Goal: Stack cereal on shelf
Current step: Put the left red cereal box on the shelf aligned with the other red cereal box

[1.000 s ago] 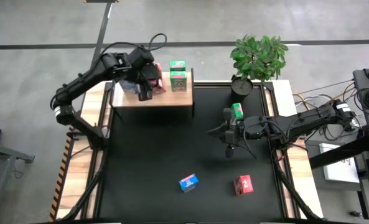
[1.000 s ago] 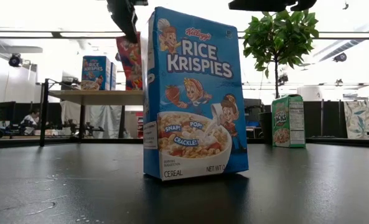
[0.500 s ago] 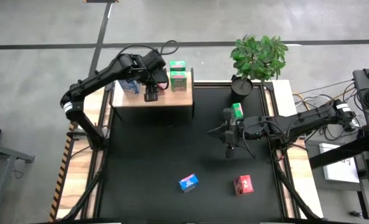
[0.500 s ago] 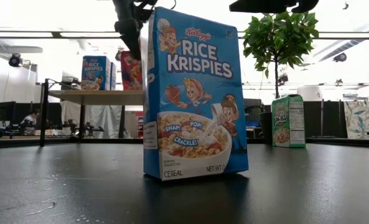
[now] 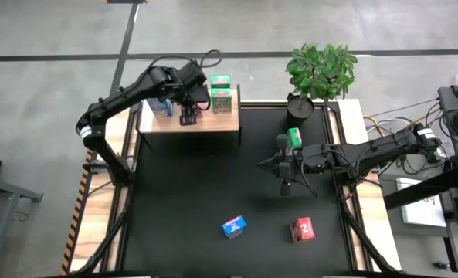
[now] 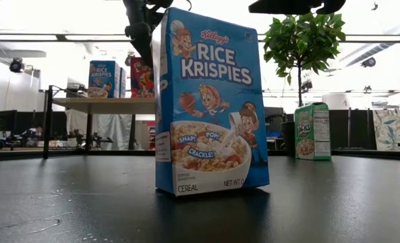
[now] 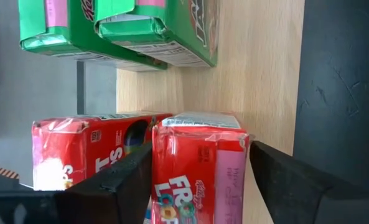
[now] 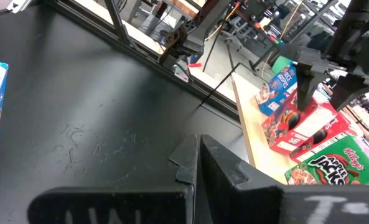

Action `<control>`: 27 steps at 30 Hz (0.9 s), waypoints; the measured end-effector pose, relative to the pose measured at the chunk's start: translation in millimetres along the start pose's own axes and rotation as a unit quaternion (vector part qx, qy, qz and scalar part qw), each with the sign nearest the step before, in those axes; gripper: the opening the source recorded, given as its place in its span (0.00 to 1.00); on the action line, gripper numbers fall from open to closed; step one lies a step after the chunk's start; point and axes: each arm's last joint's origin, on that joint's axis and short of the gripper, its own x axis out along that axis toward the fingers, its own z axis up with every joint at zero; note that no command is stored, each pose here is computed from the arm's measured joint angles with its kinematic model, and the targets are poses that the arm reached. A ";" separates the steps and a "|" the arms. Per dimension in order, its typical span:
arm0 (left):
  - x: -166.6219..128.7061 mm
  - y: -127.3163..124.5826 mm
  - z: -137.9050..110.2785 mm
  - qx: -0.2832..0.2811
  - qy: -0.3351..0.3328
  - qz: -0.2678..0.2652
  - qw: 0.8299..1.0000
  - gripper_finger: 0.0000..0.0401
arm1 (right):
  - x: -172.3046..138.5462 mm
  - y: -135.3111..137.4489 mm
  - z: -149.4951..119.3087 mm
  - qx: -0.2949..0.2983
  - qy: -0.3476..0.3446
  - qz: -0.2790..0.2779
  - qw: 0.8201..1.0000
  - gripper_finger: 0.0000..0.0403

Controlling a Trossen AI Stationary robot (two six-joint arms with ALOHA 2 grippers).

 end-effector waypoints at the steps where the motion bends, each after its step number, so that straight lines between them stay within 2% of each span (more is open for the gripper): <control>1: -0.7 0.3 0.1 0.000 -0.001 0.001 1.000 0.60 | 0.0 0.0 0.0 0.000 0.000 0.000 1.000 0.02; 11: -26.4 8.5 3.0 -0.013 -0.029 0.024 0.999 0.61 | 0.0 0.0 0.0 -0.003 0.000 0.000 1.000 0.02; 17: -51.9 9.0 3.0 -0.048 -0.051 0.024 0.997 0.60 | 0.0 0.0 0.0 -0.006 0.000 0.000 1.000 0.02; 23: -73.7 -12.4 3.3 -0.050 -0.095 -0.007 0.994 0.56 | 0.0 0.0 0.0 -0.006 0.000 0.000 1.000 0.02; 27: -73.9 -37.4 1.8 -0.045 -0.115 -0.022 0.992 0.52 | 0.0 0.0 0.0 -0.006 0.000 0.000 1.000 0.02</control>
